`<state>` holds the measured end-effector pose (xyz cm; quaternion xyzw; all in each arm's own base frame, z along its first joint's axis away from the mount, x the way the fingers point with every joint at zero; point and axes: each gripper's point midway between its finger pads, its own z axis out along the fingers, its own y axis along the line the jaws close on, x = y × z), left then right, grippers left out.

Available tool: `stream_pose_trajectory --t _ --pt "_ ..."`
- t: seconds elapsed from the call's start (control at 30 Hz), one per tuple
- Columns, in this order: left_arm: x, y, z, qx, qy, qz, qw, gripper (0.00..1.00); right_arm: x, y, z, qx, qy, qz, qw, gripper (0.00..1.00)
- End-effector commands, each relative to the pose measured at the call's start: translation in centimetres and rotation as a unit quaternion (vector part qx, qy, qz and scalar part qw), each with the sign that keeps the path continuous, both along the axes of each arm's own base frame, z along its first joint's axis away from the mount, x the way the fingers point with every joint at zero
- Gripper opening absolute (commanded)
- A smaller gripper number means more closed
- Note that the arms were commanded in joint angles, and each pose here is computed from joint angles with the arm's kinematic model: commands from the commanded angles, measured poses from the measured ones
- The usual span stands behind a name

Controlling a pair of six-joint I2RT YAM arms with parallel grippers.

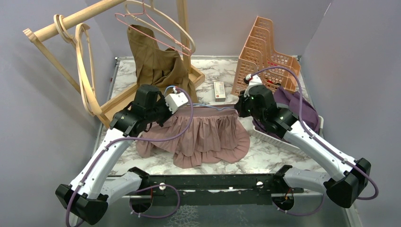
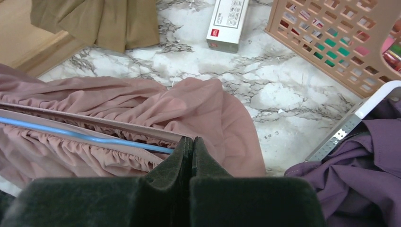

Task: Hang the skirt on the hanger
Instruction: Hang the skirt on the hanger.

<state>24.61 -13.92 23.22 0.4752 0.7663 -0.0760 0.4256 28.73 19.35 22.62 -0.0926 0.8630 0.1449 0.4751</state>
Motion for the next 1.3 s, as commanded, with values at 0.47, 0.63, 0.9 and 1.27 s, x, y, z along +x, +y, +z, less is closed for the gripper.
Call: stream_pose_trajectory --t 0.47,0.63,0.9,1.27 --pt "1.0 1.2 2.9 -0.012 -0.034 0.052 0.998 0.0 0.0 -3.7 -2.5 -0.1 -0.003 -0.021 0.995 0.01" --pt "0.0 1.0 1.3 0.002 -0.025 0.015 1.0 0.0 0.2 -2.9 1.4 -0.048 -0.043 -0.02 0.998 0.01" --pt "-1.8 1.6 -2.0 0.03 0.0 -0.012 0.999 0.0 0.3 -4.2 3.7 -0.04 -0.052 -0.065 0.996 0.01" --pt "-2.5 2.4 -3.9 0.061 0.04 -0.009 0.997 0.0 0.2 -4.8 6.3 -0.017 -0.071 -0.087 0.994 0.01"
